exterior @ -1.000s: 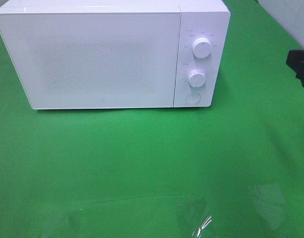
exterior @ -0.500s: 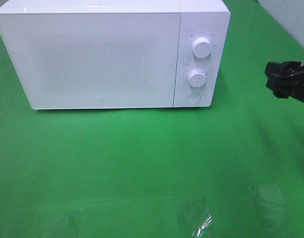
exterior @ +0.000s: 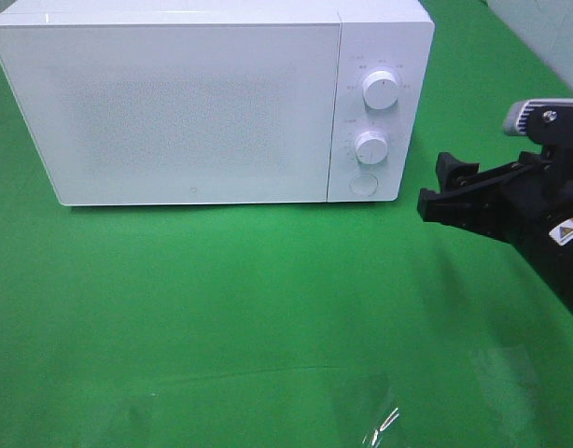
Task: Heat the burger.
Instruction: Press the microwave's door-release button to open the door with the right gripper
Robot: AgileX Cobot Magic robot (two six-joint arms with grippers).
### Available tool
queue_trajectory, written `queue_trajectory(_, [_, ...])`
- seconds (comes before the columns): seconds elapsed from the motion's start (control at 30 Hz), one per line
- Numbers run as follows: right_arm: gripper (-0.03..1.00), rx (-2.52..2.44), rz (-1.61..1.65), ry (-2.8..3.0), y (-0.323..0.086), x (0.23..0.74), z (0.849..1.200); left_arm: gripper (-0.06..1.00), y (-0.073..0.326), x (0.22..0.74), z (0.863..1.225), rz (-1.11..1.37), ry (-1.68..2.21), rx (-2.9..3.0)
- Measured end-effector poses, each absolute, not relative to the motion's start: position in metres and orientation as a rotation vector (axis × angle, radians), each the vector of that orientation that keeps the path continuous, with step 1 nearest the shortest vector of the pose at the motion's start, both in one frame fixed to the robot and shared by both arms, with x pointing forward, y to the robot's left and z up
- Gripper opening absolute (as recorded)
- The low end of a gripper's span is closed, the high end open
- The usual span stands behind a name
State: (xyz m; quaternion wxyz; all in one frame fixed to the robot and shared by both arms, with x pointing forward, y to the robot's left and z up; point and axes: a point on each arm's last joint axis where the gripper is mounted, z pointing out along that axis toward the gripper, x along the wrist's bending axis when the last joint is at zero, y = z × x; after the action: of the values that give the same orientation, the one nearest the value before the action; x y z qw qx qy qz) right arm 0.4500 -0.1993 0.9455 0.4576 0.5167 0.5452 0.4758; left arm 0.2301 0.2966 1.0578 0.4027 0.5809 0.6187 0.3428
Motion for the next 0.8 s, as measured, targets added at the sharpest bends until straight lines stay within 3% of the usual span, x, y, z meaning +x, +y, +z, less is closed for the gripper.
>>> queue_trajectory(0.37, [0.76, 1.253, 1.192, 1.439, -0.152, 0.448, 0.928, 0.98, 0.297, 0.23, 1.058, 0.866, 1.563, 1.468])
queue_trajectory(0.63, [0.76, 1.328, 1.237, 1.4, -0.144, 0.453, 0.928, 0.98, 0.297, 0.23, 1.058, 0.866, 1.563, 1.468])
queue_trajectory(0.8, [0.71, 1.601, 1.444, 1.214, -0.144, 0.454, 0.928, 0.98, 0.297, 0.23, 1.058, 0.866, 1.563, 1.468])
